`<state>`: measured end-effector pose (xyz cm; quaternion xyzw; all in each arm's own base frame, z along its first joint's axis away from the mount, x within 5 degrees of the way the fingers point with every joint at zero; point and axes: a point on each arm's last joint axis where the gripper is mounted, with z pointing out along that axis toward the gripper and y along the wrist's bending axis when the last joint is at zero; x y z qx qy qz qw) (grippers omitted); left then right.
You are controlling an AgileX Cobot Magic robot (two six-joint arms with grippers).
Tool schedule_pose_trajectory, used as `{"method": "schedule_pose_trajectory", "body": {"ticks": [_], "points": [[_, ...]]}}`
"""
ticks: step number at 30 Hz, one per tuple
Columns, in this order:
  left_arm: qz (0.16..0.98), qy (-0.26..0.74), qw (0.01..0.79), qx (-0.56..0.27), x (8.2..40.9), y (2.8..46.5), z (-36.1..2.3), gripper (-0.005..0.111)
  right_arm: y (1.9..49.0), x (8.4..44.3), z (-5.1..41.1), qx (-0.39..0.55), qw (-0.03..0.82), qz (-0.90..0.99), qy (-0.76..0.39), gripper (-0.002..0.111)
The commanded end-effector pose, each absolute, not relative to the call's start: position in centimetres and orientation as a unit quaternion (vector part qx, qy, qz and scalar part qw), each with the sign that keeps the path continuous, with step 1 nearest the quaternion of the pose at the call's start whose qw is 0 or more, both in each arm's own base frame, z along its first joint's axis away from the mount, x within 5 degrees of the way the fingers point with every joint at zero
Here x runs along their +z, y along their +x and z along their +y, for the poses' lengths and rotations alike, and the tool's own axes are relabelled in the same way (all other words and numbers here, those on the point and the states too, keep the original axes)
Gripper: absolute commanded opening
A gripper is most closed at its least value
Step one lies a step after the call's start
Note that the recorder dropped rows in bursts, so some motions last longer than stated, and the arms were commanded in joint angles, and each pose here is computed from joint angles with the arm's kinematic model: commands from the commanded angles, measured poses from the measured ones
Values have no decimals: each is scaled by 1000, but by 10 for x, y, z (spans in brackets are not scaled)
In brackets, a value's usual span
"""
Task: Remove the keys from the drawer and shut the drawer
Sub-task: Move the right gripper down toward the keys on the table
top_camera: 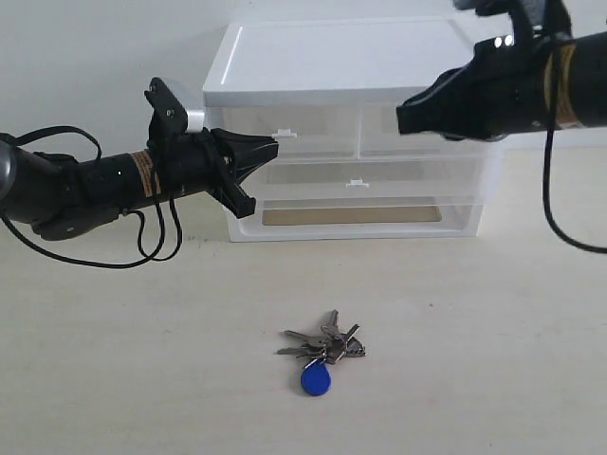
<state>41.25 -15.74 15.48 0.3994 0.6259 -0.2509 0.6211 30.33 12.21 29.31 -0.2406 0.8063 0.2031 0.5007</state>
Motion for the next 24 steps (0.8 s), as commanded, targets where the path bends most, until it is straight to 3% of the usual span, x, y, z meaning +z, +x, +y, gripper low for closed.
{"method": "schedule_pose_trajectory", "body": {"ticks": [1,7,11,13,15,21,24], "points": [[676,272,650,-214,163,435,-137,4,283,283,148,172,497,760,-381,0],[677,272,650,-214,162,435,-136,4,270,272,172,23,524,756,-392,0],[677,272,650,-214,162,435,-136,4,267,265,166,-206,512,750,-364,0],[677,272,650,-214,162,435,-136,4,268,266,163,-263,481,767,-335,0],[677,272,650,-214,162,435,-136,4,269,267,169,-242,448,795,-330,0],[681,266,646,-218,162,435,-136,4,261,264,209,-33,365,840,-399,0],[681,266,646,-218,162,435,-136,4,259,256,220,2,318,843,-434,1]]}}
